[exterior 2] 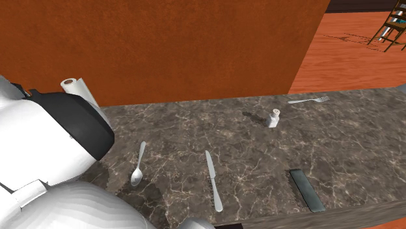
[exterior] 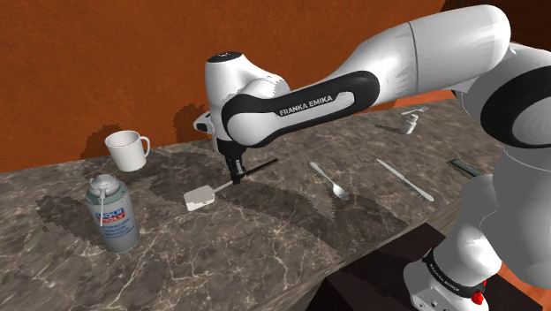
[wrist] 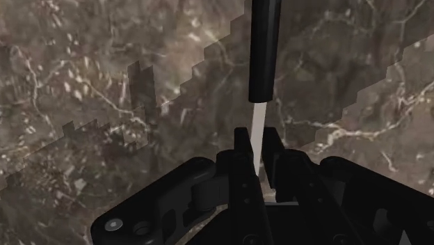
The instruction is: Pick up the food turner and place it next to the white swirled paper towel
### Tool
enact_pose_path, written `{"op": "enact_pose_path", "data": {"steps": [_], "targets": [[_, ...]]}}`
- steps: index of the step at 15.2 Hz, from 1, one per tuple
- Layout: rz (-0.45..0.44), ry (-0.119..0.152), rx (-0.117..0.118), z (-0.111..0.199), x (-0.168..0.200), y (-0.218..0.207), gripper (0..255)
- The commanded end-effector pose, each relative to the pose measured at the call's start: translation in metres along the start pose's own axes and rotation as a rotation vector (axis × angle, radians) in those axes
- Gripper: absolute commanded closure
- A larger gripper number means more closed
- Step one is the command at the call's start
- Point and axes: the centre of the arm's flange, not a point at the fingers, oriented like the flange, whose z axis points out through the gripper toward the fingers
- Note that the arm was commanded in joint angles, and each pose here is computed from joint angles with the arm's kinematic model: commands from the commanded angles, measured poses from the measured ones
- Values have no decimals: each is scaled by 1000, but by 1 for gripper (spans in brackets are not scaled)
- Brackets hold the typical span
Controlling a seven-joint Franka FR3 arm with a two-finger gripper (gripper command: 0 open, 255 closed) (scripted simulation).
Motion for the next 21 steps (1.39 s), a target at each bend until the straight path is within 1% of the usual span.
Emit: {"op": "enact_pose_path", "data": {"steps": [1,3,11,12,17,21], "targets": [[0,0,0,10,-1,-1,255],[0,0,0,24,0,-1,255],[0,0,0,24,0,-1,255],[0,0,0,24,0,-1,0],[0,0,0,24,0,-1,0],[0,0,0,-26,0,-1,0]]}}
